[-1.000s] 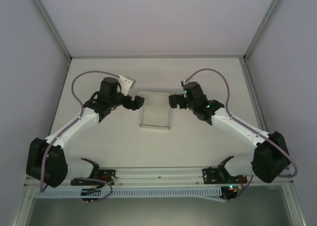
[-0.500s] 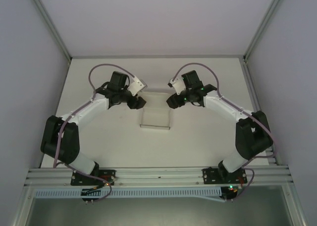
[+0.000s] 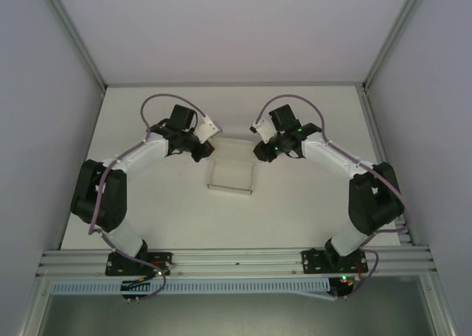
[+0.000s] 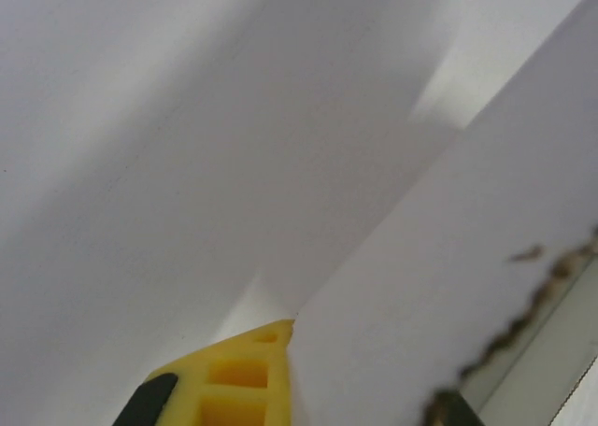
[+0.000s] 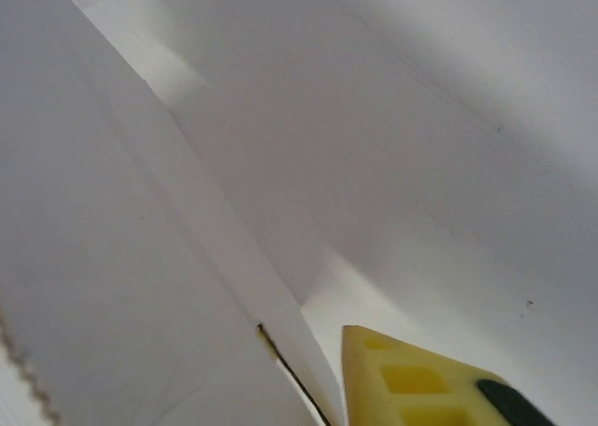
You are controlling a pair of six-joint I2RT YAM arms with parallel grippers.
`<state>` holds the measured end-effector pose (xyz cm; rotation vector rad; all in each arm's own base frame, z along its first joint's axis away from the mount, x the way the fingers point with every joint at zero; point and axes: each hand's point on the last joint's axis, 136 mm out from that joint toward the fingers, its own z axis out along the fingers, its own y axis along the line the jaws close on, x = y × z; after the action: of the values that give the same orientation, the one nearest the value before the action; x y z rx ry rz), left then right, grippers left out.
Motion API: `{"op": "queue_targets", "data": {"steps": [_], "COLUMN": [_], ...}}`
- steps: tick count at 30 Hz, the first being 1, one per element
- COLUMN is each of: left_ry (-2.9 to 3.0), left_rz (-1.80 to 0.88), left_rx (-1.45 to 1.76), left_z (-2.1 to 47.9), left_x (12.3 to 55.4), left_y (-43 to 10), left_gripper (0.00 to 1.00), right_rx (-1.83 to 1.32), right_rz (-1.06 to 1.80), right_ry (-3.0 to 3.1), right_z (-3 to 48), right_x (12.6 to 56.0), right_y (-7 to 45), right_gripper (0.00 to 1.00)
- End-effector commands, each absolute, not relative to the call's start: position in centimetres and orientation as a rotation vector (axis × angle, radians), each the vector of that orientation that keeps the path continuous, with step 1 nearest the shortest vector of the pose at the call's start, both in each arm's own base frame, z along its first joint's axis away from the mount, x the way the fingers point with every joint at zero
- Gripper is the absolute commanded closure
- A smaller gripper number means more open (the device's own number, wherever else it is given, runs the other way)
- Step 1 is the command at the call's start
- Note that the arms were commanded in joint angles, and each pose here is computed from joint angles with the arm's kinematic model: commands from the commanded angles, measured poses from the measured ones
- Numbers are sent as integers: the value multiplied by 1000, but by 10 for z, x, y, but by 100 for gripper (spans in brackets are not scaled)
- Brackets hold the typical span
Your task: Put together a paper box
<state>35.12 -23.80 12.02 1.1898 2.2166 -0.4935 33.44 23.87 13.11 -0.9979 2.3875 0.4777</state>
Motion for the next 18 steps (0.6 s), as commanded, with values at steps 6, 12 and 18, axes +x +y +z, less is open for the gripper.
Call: {"op": "queue_targets", "data": {"steps": [6,12,18], "left_ry": [2230,2293,2275], "left_rz": [-510,-329,-218], "left_rx": [1011,621,409], "left_z": [145,156,156], "left_x": [361,387,393], "left_y": [-241,-223,-224], "left_gripper": [100,100,100], "right_rx": [-864,-599,-337], "right_rz": [362,310,293], "right_ry": [2433,2364,2303], "right_z": [139,154,162], "right_x": [346,365,374], "right_y": [223,228,241], "right_gripper": [95,100,100]}}
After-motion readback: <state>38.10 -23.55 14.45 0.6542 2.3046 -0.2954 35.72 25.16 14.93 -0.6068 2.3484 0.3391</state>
